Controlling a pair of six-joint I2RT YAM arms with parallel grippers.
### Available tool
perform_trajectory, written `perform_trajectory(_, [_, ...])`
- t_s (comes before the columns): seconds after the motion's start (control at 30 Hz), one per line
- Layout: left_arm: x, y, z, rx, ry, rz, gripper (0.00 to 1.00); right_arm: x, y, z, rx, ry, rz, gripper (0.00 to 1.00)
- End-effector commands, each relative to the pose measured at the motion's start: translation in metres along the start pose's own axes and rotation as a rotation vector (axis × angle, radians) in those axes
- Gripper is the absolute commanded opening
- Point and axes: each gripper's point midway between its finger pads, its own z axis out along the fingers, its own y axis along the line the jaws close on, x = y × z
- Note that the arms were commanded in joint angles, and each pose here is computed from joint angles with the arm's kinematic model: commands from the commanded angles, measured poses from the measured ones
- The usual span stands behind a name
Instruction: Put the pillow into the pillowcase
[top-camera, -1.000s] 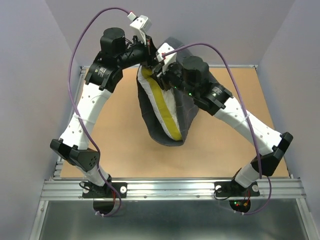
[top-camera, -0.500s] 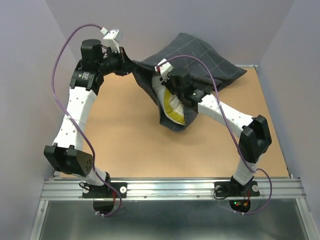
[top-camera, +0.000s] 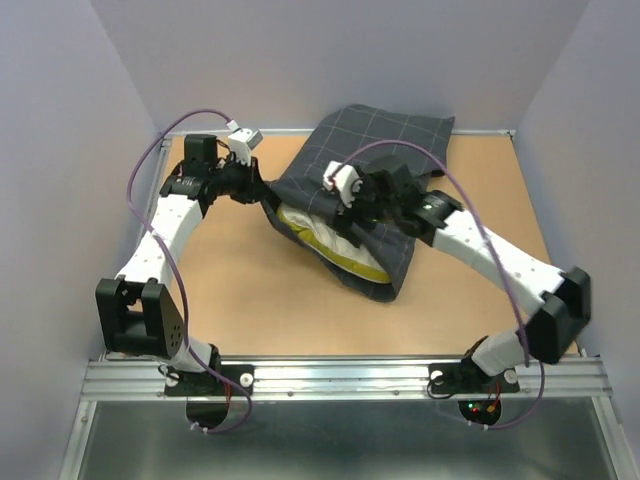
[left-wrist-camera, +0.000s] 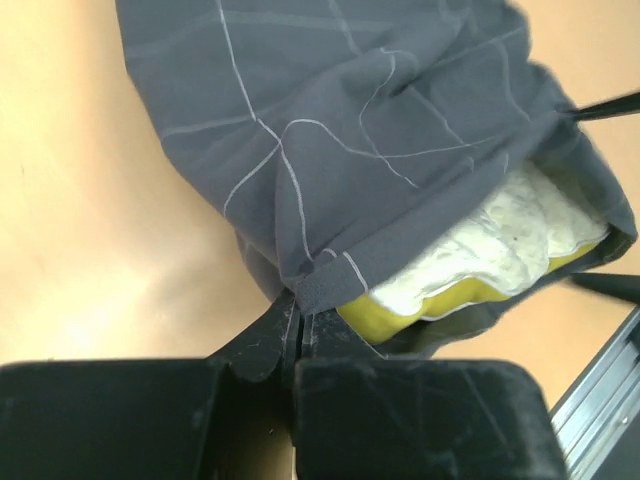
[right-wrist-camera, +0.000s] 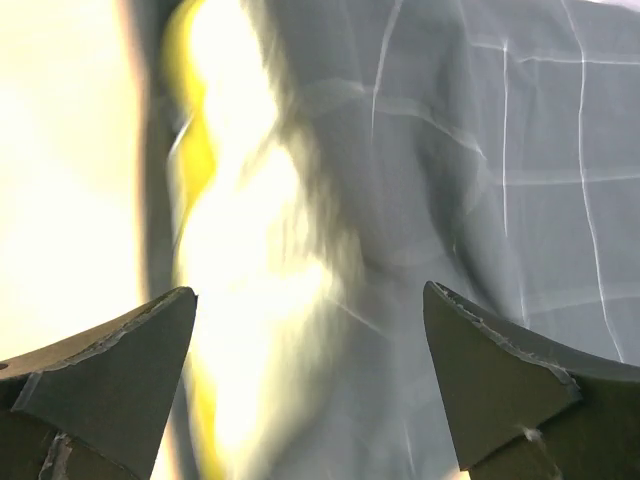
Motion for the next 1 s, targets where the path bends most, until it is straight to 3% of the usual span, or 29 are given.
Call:
perform_trajectory(0.0, [0.011, 0.006, -0.013, -0.010, -0.024, 0.206, 0.09, 0.019, 0.062, -0.077, -0.271, 0.010, 0.008, 1.00])
perform_trajectory(0.17, [0.084, 0.015, -0.005, 0.026, 0.157, 0.248, 0.07, 0.098, 0.071, -0.100, -0.209, 0.215, 0.015, 0.99])
perform_trajectory(0.33, [0.109, 0.012, -0.006, 0.032, 0.191, 0.218, 0.05, 0.159, 0.102, -0.118, -0.281, 0.354, 0.047, 1.00])
perform_trajectory(0.5, [0.110, 0.019, -0.003, 0.001, 0.194, 0.208, 0.05, 0.217, 0.084, -0.106, -0.115, 0.505, 0.001, 1.00])
perform_trajectory(0.77, [0.118, 0.028, 0.003, -0.026, 0.221, 0.195, 0.05, 0.217, 0.053, -0.091, 0.087, 0.510, 0.033, 1.00])
perform_trajectory(0.97, [0.115, 0.032, 0.009, -0.032, 0.215, 0.176, 0.05, 0.194, 0.065, -0.070, -0.003, 0.530, 0.131, 1.00])
